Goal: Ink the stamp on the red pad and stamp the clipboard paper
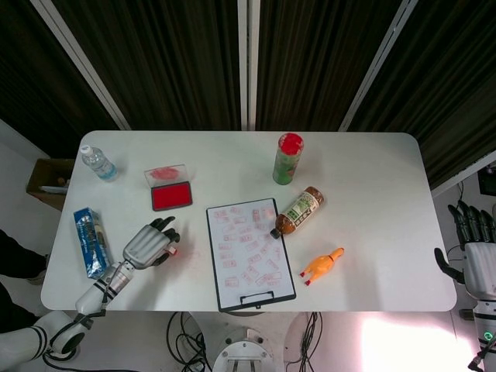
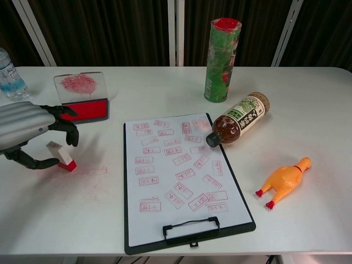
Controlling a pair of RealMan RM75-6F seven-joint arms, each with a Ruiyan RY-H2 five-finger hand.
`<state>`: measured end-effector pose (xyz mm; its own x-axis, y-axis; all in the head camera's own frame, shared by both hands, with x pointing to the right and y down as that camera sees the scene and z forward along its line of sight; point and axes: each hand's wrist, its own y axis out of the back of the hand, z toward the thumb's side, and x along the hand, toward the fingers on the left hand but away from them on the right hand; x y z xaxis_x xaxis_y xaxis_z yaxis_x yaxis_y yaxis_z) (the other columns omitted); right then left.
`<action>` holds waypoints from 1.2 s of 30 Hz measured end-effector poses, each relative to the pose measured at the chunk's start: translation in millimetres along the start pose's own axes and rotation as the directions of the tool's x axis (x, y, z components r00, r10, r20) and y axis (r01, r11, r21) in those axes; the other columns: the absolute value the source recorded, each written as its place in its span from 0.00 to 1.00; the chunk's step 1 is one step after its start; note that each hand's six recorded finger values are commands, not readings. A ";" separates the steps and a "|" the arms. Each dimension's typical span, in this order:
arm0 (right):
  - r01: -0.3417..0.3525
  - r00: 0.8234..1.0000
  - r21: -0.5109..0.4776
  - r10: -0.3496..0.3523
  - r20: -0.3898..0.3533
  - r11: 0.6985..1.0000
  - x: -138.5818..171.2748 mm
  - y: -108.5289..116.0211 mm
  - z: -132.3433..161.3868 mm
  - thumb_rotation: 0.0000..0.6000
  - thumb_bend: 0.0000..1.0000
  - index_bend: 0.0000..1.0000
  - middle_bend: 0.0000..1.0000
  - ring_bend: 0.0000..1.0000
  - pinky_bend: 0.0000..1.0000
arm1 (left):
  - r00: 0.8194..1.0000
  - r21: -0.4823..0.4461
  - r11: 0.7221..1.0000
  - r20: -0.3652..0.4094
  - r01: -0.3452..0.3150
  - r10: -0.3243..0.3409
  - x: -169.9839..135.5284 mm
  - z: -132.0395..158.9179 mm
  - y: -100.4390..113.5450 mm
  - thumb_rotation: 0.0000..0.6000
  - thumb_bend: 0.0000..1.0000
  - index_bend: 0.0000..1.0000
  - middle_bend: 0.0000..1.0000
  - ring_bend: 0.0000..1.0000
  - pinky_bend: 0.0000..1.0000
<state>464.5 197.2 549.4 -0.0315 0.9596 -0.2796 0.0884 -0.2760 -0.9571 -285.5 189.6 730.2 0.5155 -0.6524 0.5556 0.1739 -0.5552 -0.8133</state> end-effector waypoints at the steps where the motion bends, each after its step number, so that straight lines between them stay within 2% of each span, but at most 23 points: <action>1: 0.000 1.000 0.000 0.000 0.001 1.000 0.0 0.1 -0.3 1.00 0.28 0.00 0.00 0.00 0.00 | 1.000 0.002 1.000 -0.001 0.003 -0.003 0.2 -0.6 -0.5 1.00 0.34 0.42 0.42 0.11 0.24; 12: -0.001 1.000 -0.005 0.001 -0.003 1.000 -1.7 -3.4 -1.9 1.00 0.28 0.00 0.00 0.00 0.00 | 1.000 0.002 1.000 -0.018 0.021 -0.021 -1.1 -5.8 -5.2 1.00 0.35 0.44 0.44 0.11 0.24; 23: 0.004 1.000 -0.005 -0.004 0.002 1.000 -2.3 -4.4 -2.6 1.00 0.28 0.00 0.00 0.00 0.00 | 1.000 -0.004 1.000 -0.010 0.005 -0.005 0.6 -3.4 -4.5 1.00 0.36 0.45 0.46 0.12 0.24; 36: -0.046 0.999 0.015 0.046 -0.012 0.999 -2.3 -10.7 -2.5 1.00 0.27 0.00 0.00 0.00 0.00 | 1.000 -0.003 1.000 -0.019 -0.008 0.008 0.0 -5.8 -4.9 1.00 0.36 0.52 0.54 0.17 0.25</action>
<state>466.0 198.1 560.5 -0.0153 0.9463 -0.3228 0.0753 -0.3208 -0.9441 -291.3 189.3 735.2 0.5011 -0.6666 0.5519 0.1667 -0.5514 -0.8174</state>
